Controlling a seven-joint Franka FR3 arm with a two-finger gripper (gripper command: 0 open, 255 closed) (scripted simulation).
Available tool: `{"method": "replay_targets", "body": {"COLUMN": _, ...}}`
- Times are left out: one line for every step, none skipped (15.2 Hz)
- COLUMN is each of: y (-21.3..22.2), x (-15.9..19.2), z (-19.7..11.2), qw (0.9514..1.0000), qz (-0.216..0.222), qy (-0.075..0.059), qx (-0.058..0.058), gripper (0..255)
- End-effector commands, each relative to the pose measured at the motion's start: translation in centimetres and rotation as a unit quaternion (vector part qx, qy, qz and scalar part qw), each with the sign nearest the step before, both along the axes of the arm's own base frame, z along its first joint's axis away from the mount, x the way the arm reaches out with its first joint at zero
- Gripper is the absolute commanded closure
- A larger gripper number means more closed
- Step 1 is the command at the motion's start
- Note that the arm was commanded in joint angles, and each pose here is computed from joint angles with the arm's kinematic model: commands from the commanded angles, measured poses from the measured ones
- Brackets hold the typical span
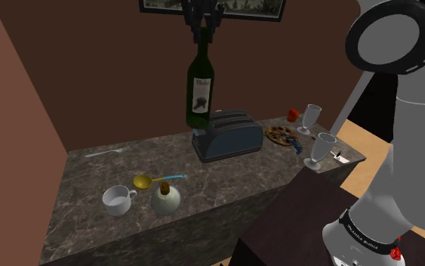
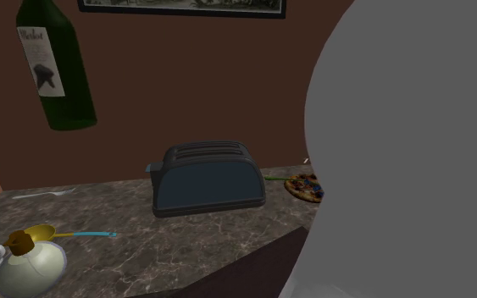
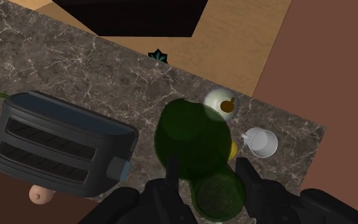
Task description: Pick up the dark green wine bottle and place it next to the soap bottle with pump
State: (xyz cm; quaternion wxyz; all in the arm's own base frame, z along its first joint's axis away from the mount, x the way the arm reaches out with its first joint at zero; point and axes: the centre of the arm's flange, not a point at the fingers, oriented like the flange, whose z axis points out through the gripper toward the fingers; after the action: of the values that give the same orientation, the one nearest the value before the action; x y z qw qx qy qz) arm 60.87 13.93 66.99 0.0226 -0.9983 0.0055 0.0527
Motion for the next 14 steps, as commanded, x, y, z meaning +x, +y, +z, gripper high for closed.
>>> {"method": "replay_targets", "body": {"y": 0.7, "x": 0.2, "z": -0.6, "qw": 1.0, "qz": 0.0, "qy": -0.001, "qx": 0.0, "gripper": 255}}
{"method": "replay_targets", "body": {"y": 0.7, "x": 0.2, "z": -1.2, "qw": 1.0, "qz": 0.0, "qy": -0.001, "qx": 0.0, "gripper": 255}}
{"method": "replay_targets", "body": {"y": 0.7, "x": 0.2, "z": -1.7, "qw": 1.0, "qz": 0.0, "qy": -0.001, "qx": 0.0, "gripper": 255}}
{"method": "replay_targets", "body": {"y": 0.7, "x": 0.2, "z": -2.2, "qw": 1.0, "qz": 0.0, "qy": -0.001, "qx": 0.0, "gripper": 255}}
{"method": "replay_targets", "body": {"y": 0.7, "x": 0.2, "z": -2.8, "qw": 1.0, "qz": 0.0, "qy": -0.001, "qx": 0.0, "gripper": 255}}
{"method": "replay_targets", "body": {"y": 0.7, "x": 0.2, "z": -3.3, "qw": 1.0, "qz": 0.0, "qy": -0.001, "qx": 0.0, "gripper": 255}}
{"method": "replay_targets", "body": {"y": 0.7, "x": 0.2, "z": -3.8, "qw": 1.0, "qz": 0.0, "qy": -0.001, "qx": 0.0, "gripper": 255}}
{"method": "replay_targets", "body": {"y": 0.7, "x": 0.2, "z": -4.3, "qw": 1.0, "qz": 0.0, "qy": -0.001, "qx": 0.0, "gripper": 255}}
{"method": "replay_targets", "body": {"y": 0.7, "x": 0.2, "z": -4.9, "qw": 1.0, "qz": 0.0, "qy": -0.001, "qx": 0.0, "gripper": 255}}
{"method": "replay_targets", "body": {"y": 0.7, "x": 0.2, "z": -5.4, "qw": 1.0, "qz": 0.0, "qy": -0.001, "qx": 0.0, "gripper": 255}}
{"method": "replay_targets", "body": {"y": 0.7, "x": 0.2, "z": -5.9, "qw": 1.0, "qz": 0.0, "qy": -0.001, "qx": 0.0, "gripper": 255}}
{"method": "replay_targets", "body": {"y": 0.7, "x": 0.2, "z": -6.5, "qw": 1.0, "qz": 0.0, "qy": -0.001, "qx": 0.0, "gripper": 255}}
{"method": "replay_targets", "body": {"y": 0.7, "x": 0.2, "z": -7.0, "qw": 1.0, "qz": 0.0, "qy": -0.001, "qx": 0.0, "gripper": 255}}
{"method": "replay_targets", "body": {"y": 0.7, "x": 0.2, "z": -7.5, "qw": 1.0, "qz": 0.0, "qy": -0.001, "qx": 0.0, "gripper": 255}}
